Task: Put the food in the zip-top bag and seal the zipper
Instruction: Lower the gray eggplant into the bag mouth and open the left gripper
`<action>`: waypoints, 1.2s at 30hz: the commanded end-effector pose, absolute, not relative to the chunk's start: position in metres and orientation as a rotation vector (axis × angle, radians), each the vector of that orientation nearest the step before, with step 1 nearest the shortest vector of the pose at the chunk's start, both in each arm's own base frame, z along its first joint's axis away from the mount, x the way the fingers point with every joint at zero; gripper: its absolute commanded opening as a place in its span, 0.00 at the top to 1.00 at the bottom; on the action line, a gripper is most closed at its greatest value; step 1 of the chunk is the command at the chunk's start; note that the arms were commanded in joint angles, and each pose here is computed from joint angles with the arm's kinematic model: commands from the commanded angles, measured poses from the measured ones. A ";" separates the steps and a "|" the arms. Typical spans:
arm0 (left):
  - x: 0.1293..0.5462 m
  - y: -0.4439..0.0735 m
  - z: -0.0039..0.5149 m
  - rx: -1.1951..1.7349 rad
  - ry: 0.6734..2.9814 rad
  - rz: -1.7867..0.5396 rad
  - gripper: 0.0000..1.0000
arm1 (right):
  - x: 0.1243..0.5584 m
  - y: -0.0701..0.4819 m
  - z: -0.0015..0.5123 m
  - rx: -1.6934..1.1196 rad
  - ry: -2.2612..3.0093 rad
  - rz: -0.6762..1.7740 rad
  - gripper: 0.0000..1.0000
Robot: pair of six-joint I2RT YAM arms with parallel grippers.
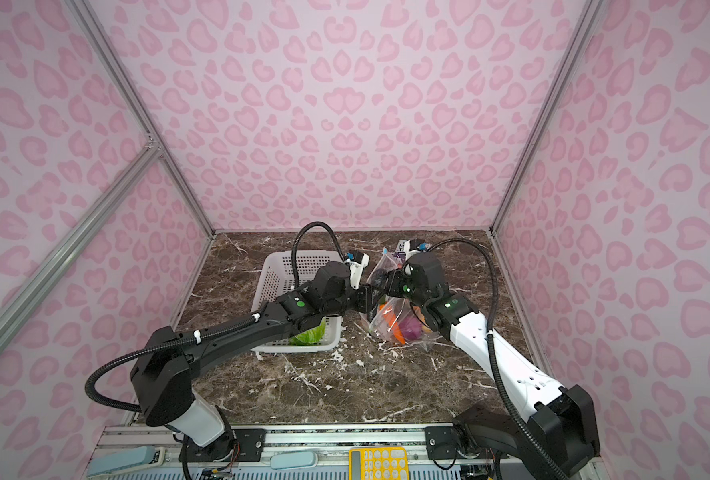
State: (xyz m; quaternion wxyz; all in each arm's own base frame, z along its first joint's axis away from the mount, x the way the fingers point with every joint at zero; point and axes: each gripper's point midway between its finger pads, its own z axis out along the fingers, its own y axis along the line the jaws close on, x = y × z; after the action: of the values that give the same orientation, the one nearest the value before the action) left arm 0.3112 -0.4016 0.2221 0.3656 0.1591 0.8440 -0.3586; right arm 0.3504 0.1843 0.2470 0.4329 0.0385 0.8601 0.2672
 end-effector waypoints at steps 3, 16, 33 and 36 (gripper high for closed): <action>0.308 -0.408 0.210 0.435 2.232 -0.929 0.74 | 0.345 0.190 0.266 0.041 2.063 0.717 1.00; 0.323 -0.408 0.199 0.394 2.292 -0.821 0.60 | 0.337 0.204 0.265 -0.032 2.069 0.769 1.00; 0.322 -0.390 0.235 0.350 2.245 -0.902 0.32 | 0.347 0.188 0.249 0.021 2.129 0.627 1.00; 0.320 -0.383 0.238 0.346 2.249 -0.903 0.32 | 0.348 0.184 0.246 0.029 2.136 0.591 1.00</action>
State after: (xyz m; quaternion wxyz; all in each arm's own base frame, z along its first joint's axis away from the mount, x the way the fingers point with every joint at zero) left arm 0.3248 -0.3868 0.2341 0.3463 0.1320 0.8647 -0.3390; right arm 0.3449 0.1929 0.2498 0.4397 0.0055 0.8572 0.2681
